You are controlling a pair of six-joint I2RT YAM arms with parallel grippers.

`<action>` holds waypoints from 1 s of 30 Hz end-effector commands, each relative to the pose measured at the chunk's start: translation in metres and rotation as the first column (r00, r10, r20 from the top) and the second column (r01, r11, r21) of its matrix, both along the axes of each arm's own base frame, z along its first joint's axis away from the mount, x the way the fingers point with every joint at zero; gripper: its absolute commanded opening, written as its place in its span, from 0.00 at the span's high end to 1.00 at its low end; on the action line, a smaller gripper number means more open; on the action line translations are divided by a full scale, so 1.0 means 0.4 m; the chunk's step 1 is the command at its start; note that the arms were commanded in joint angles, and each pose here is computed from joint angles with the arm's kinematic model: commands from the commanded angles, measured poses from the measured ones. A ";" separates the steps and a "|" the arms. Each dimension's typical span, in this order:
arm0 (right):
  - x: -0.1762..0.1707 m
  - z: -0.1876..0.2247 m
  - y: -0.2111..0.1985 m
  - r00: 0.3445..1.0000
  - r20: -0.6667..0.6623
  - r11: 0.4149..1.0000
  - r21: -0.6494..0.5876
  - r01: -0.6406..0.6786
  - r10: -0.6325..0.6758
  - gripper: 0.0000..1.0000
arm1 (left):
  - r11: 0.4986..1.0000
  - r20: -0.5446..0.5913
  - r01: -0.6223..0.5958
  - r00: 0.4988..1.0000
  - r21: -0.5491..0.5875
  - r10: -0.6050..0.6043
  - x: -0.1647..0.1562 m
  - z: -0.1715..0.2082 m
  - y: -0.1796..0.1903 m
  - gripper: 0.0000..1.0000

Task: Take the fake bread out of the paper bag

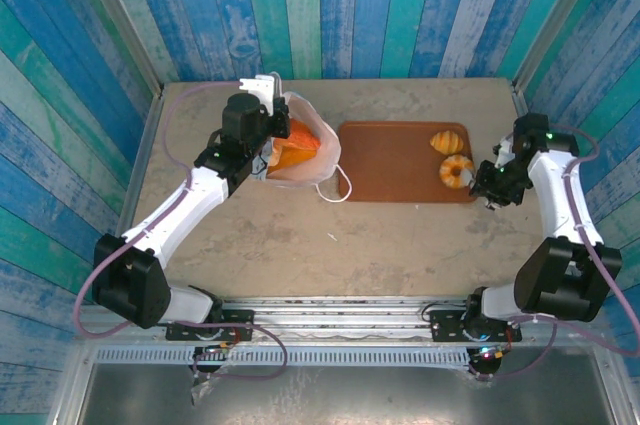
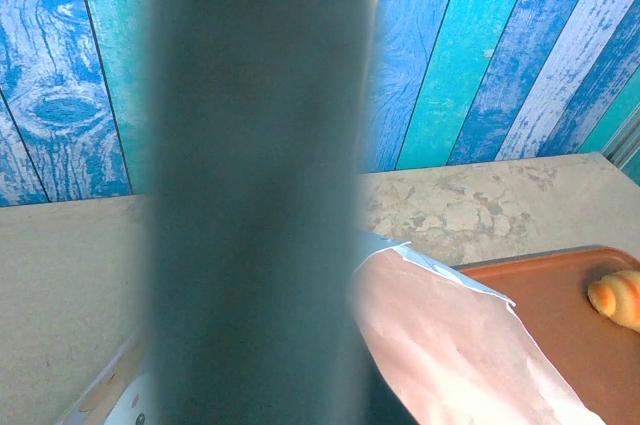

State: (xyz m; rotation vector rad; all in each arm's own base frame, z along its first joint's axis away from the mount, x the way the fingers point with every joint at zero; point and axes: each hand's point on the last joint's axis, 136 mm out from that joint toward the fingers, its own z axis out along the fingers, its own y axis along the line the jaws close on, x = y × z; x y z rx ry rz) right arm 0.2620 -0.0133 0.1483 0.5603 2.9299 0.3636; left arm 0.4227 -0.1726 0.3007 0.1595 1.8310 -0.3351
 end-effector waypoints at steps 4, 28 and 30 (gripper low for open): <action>0.035 0.002 -0.008 1.000 0.023 1.000 0.024 -0.019 0.018 0.73 | 1.000 0.040 0.002 0.999 -0.012 -0.002 0.006 0.026 -0.004 1.00; 0.091 -0.008 -0.038 0.999 0.032 1.000 0.014 0.019 -0.019 0.56 | 1.000 0.032 0.013 0.999 -0.015 -0.012 0.005 0.019 -0.010 1.00; 0.096 -0.007 -0.031 0.999 0.037 0.999 0.033 0.017 -0.018 0.56 | 1.000 0.034 0.012 0.999 -0.015 -0.011 0.006 0.022 -0.009 1.00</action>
